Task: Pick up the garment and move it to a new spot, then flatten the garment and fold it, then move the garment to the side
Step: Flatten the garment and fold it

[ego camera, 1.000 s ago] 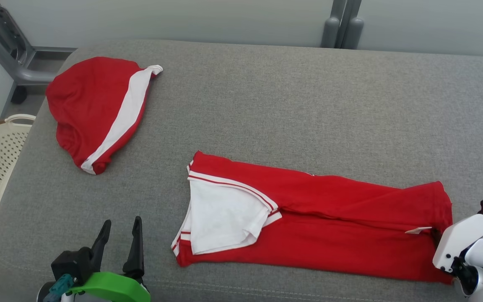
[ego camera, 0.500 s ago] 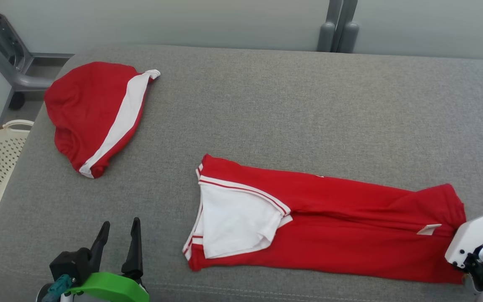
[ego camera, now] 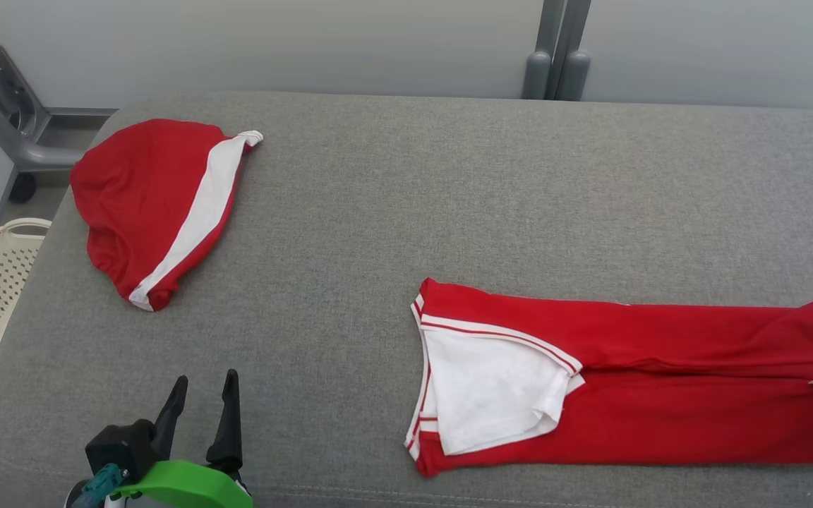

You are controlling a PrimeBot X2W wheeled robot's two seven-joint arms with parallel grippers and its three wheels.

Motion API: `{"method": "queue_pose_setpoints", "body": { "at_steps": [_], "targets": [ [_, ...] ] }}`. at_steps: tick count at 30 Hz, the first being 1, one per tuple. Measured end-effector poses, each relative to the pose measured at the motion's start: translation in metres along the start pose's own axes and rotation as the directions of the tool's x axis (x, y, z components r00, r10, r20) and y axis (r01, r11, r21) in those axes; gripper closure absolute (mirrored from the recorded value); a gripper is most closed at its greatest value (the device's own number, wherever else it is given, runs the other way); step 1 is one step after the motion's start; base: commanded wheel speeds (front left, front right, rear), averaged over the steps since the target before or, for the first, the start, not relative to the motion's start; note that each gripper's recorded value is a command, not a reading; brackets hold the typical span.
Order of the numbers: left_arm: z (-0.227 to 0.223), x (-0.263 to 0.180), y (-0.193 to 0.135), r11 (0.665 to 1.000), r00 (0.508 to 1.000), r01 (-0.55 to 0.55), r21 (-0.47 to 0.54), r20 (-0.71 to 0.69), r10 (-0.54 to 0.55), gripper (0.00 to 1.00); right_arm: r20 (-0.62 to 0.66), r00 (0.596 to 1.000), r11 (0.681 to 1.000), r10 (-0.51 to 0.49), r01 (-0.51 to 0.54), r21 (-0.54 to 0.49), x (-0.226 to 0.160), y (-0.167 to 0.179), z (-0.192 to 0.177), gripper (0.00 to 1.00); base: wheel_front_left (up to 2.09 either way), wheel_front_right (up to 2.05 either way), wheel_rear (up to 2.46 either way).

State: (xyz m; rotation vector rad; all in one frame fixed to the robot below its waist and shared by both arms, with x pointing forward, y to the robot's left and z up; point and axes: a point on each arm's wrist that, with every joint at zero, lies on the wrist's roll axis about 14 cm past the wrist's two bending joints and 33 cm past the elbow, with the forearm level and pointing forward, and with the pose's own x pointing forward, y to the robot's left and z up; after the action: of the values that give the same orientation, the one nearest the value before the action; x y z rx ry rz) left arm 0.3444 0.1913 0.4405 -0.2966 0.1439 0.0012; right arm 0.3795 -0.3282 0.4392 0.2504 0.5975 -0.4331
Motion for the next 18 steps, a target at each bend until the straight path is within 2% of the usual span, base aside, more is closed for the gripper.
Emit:
{"method": "queue_pose_setpoints", "body": {
  "at_steps": [8, 15, 17, 18],
  "targets": [
    [0.003, -0.001, -0.005, 1.0, 1.0, 0.014, -0.001, 0.012, -0.014, 0.0, 0.063, 0.997, 0.998, -0.038, 0.041, -0.044, -0.016, -0.009, 0.027, 1.0, 0.0, 0.0, 0.0],
    [0.004, -0.004, -0.007, 1.0, 1.0, 0.021, -0.001, 0.017, -0.021, 0.0, -0.018, 0.993, 0.988, 0.119, -0.12, -0.098, -0.022, 0.038, 0.009, 1.0, 0.0, 0.0, 0.0],
    [0.005, -0.005, -0.008, 1.0, 0.999, 0.025, -0.003, 0.02, -0.025, 0.0, -0.055, 0.982, 0.975, 0.181, -0.186, -0.117, -0.026, 0.056, -0.003, 1.0, 0.0, 0.0, 0.0],
    [0.006, -0.006, -0.008, 1.0, 0.999, 0.027, -0.004, 0.027, -0.026, 0.0, -0.083, 0.965, 0.958, 0.249, -0.258, -0.127, -0.03, 0.077, -0.012, 1.0, 0.0, 0.0, 0.0]
  ]
}}
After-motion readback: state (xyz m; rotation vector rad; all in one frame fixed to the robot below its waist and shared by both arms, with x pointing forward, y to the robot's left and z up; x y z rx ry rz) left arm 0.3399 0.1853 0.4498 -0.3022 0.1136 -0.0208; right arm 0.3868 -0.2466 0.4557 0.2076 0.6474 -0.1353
